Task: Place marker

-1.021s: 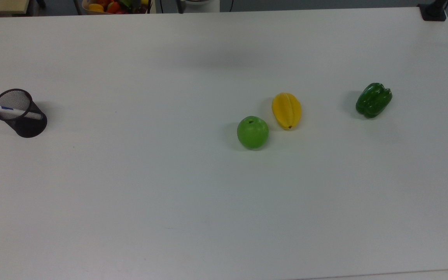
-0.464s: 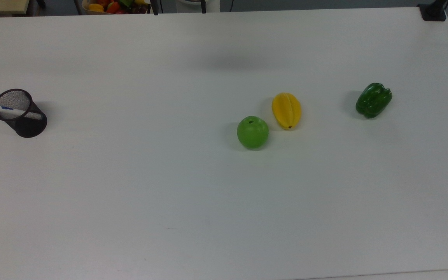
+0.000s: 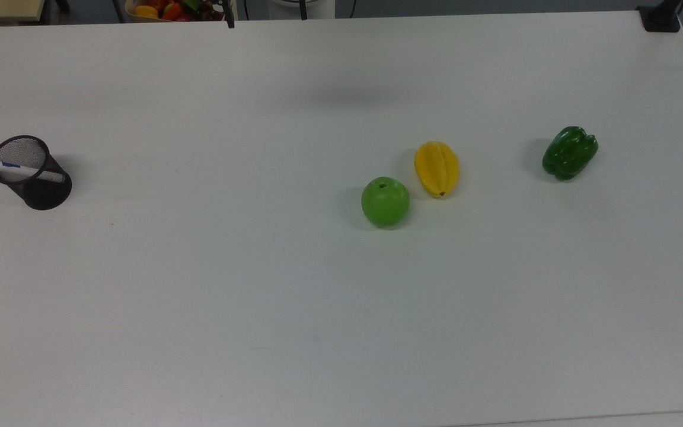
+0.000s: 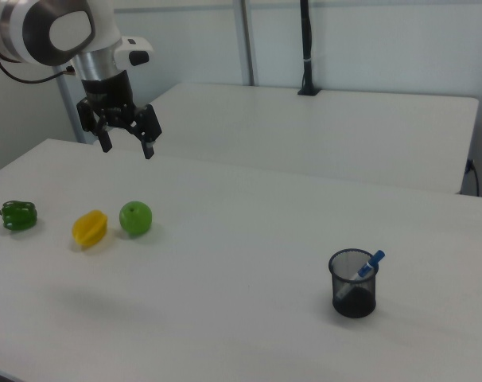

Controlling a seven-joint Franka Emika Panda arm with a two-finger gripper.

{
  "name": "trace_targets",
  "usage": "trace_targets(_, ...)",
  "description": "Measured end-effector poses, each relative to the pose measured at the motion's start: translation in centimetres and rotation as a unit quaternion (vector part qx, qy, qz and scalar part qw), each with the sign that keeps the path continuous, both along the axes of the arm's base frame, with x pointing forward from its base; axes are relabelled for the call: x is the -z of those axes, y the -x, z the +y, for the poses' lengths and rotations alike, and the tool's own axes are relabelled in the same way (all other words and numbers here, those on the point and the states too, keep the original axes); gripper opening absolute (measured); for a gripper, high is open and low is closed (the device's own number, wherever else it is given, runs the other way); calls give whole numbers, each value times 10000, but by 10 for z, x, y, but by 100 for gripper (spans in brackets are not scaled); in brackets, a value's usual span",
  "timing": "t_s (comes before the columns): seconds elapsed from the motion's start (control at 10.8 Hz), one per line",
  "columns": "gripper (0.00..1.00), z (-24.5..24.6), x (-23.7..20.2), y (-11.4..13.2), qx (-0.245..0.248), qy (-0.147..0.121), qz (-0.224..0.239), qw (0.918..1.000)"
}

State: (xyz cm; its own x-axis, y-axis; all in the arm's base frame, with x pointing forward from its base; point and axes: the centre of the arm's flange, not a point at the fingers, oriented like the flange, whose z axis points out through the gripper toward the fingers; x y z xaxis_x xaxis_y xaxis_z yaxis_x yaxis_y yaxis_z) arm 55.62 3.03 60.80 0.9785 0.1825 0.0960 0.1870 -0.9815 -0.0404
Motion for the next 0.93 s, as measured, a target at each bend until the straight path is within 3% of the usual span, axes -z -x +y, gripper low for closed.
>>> trace_targets(0.65,100,-22,-8,3,165,52,-68,9998)
trace_targets(0.93,100,-23,-13,11,148,114,177,9997)
